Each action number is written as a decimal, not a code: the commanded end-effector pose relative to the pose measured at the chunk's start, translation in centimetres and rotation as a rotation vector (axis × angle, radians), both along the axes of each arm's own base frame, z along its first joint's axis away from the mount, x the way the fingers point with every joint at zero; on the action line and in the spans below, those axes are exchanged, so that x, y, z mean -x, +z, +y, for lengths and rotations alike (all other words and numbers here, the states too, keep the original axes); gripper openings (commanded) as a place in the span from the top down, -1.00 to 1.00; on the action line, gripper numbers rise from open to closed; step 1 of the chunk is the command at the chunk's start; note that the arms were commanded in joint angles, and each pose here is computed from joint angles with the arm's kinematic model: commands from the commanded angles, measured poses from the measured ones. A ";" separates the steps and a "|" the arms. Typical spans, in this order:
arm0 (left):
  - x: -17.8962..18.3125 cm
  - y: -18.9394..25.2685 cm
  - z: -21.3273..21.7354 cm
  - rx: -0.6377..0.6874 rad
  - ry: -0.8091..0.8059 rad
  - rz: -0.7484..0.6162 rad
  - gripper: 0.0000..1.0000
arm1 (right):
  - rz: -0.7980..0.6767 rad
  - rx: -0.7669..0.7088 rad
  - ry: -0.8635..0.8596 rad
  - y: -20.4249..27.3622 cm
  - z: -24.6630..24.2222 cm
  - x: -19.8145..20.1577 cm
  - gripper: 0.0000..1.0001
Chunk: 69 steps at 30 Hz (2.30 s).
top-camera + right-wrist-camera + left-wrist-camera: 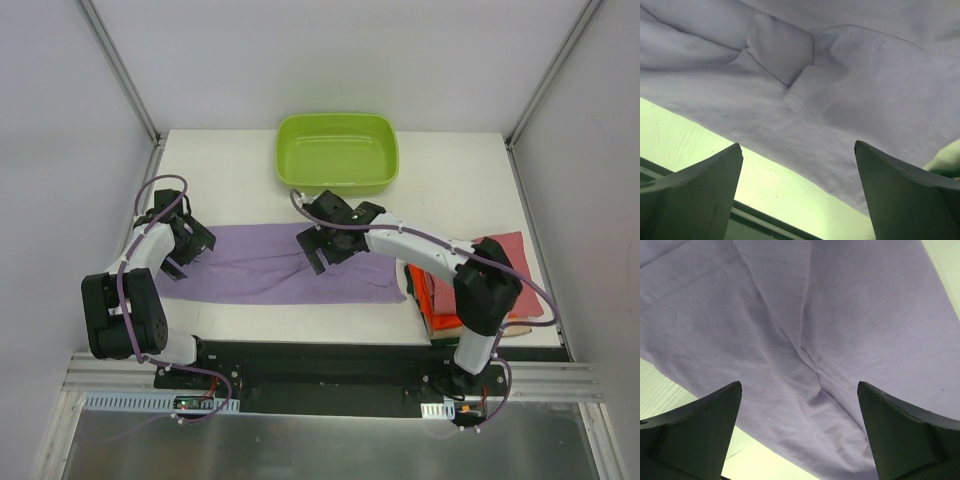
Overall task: Fold and stack the t-shirts
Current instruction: Rotate the tshirt 120 degrees
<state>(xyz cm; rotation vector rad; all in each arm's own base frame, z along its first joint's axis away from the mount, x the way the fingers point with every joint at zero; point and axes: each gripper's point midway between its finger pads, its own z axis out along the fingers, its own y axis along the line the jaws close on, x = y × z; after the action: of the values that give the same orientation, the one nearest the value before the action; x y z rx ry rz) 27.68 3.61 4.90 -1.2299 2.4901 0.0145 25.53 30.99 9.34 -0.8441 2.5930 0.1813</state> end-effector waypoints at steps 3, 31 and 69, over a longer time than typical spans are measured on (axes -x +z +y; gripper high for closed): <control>-2.3 1.2 -4.5 0.216 -0.176 -0.147 -0.98 | -0.050 -0.238 -0.238 2.3 -2.2 -1.8 -0.92; 5.4 -3.9 -3.2 0.116 0.027 0.076 -0.98 | 0.343 -0.372 -0.247 -8.4 -1.0 -8.1 -0.92; 7.9 -4.3 -9.6 0.371 0.118 -0.118 -0.98 | -0.153 -0.893 -0.111 0.3 26.6 -20.5 -0.92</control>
<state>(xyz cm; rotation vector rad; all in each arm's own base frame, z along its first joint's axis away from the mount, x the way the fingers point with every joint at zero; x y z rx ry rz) 22.77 -2.32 3.18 -1.3493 2.2623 -0.3857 43.56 57.62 5.94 -0.3533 2.2042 1.1263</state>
